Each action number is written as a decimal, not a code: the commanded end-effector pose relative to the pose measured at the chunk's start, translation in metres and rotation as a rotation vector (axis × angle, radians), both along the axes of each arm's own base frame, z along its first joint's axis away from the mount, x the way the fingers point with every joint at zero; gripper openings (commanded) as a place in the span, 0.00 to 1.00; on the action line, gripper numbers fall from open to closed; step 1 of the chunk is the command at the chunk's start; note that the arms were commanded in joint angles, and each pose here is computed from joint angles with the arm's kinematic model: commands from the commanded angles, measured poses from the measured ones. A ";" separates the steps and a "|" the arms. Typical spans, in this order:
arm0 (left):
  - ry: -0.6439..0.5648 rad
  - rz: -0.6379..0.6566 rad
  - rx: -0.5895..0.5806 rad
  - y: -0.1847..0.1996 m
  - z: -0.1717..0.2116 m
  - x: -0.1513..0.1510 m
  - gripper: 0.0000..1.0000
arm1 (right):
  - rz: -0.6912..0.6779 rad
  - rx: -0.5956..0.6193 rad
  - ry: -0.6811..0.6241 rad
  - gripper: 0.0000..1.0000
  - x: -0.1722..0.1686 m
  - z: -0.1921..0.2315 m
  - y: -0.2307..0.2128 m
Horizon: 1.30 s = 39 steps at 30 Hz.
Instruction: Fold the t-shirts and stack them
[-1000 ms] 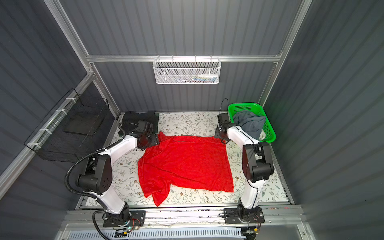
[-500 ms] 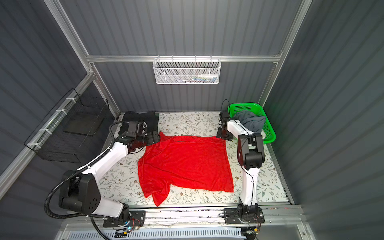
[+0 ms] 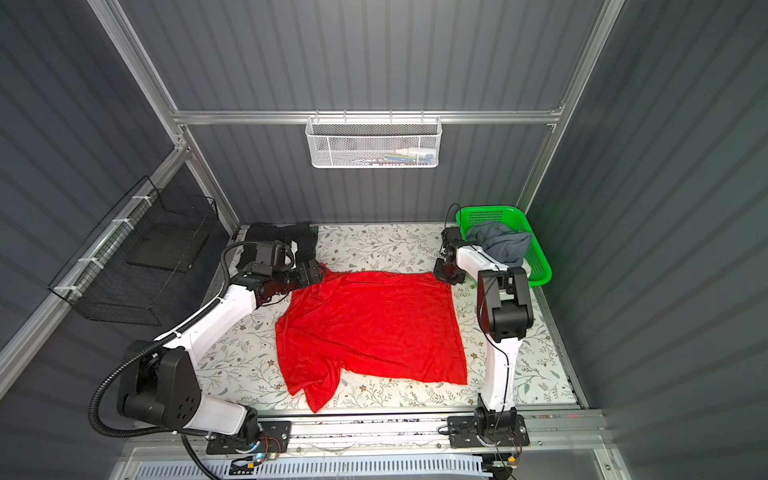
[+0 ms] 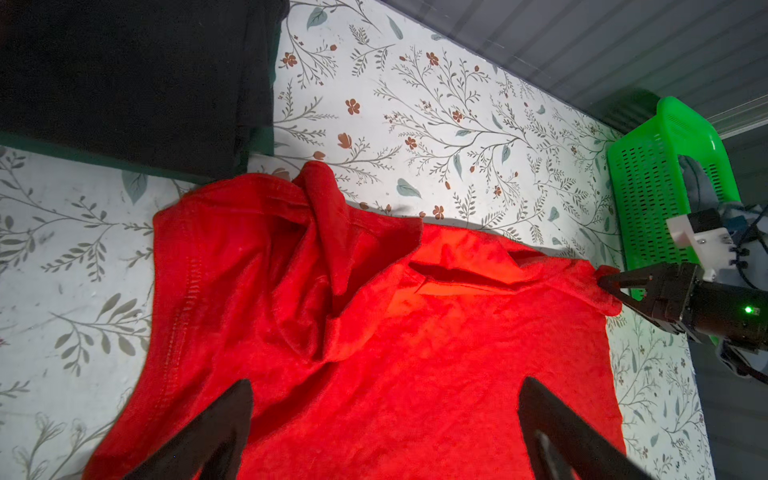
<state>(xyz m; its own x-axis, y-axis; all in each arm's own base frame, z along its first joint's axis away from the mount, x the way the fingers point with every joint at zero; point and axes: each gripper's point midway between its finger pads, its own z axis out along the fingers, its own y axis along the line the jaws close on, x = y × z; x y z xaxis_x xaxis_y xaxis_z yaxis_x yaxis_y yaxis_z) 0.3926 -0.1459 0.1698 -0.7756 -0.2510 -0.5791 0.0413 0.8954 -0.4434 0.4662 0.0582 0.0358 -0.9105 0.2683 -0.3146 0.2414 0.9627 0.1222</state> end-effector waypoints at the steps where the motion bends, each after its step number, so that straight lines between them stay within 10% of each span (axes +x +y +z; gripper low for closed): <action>1: 0.030 -0.017 0.000 -0.003 -0.010 -0.005 1.00 | 0.059 -0.051 -0.051 0.30 0.004 0.015 -0.004; 10: 0.078 -0.042 -0.028 -0.012 -0.023 -0.002 1.00 | 0.134 0.044 -0.075 0.33 0.015 0.012 0.017; 20: 0.082 -0.039 -0.010 -0.009 -0.024 -0.004 1.00 | 0.149 0.033 -0.055 0.00 0.021 0.010 0.017; 32: 0.091 -0.037 -0.004 -0.009 -0.028 -0.003 1.00 | 0.195 -0.037 -0.110 0.00 0.008 0.033 0.013; 39: 0.098 -0.038 0.013 -0.007 -0.029 -0.004 1.00 | 0.460 -0.227 -0.113 0.00 -0.037 0.042 0.049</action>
<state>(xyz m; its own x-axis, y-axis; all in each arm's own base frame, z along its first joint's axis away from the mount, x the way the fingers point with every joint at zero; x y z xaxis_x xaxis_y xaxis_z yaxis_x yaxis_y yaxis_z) 0.3910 -0.1523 0.1433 -0.8248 -0.2326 -0.5153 0.0310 0.8914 -0.4521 0.4488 0.0938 0.0808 -0.8916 -0.0780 -0.4460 -0.0894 0.9960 0.0045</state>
